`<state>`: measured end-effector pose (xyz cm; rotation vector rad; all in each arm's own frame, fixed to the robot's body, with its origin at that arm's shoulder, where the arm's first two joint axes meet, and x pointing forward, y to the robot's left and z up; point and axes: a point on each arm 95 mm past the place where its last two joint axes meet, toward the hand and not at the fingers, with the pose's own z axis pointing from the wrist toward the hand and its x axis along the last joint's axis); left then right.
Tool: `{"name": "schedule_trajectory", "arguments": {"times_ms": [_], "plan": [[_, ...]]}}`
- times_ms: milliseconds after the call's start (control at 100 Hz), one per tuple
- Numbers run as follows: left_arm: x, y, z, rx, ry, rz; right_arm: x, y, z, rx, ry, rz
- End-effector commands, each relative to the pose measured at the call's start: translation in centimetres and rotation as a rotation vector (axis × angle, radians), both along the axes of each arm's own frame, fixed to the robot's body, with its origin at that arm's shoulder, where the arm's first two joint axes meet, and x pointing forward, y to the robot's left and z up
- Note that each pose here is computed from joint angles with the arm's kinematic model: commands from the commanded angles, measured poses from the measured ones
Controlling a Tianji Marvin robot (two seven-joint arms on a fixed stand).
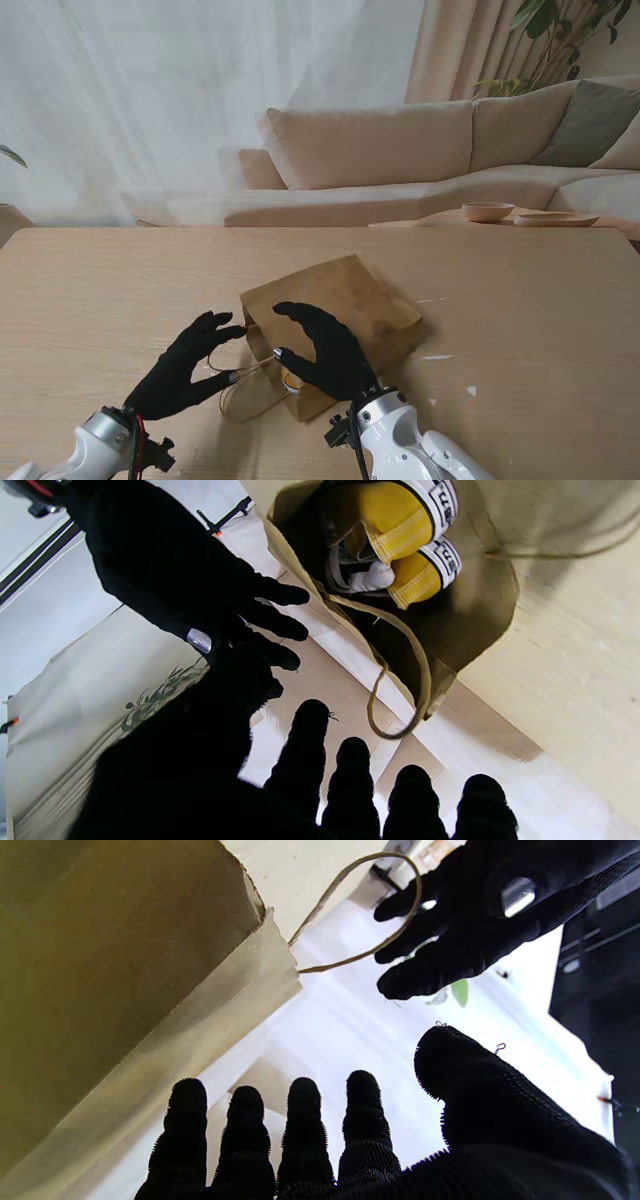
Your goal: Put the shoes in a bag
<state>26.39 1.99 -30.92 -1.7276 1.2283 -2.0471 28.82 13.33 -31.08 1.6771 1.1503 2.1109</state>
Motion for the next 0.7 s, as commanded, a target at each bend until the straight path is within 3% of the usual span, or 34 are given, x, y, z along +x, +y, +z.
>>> {"name": "schedule_trajectory", "arguments": {"times_ms": [0, 100, 310, 690], "plan": [[-0.3, -0.5, -0.5, -0.024, 0.031, 0.002, -0.8, 0.5, -0.8, 0.018, 0.024, -0.004], [-0.5, -1.3, -0.7, -0.056, 0.032, 0.006, -1.1, 0.5, -1.0, 0.047, 0.017, -0.016], [-0.6, -2.7, -0.9, -0.163, 0.0, 0.081, -1.1, -0.3, -1.1, 0.091, 0.006, -0.003], [-0.3, -3.2, -0.6, -0.204, -0.023, 0.119, -0.4, -1.4, -1.6, 0.117, 0.028, 0.021]]}}
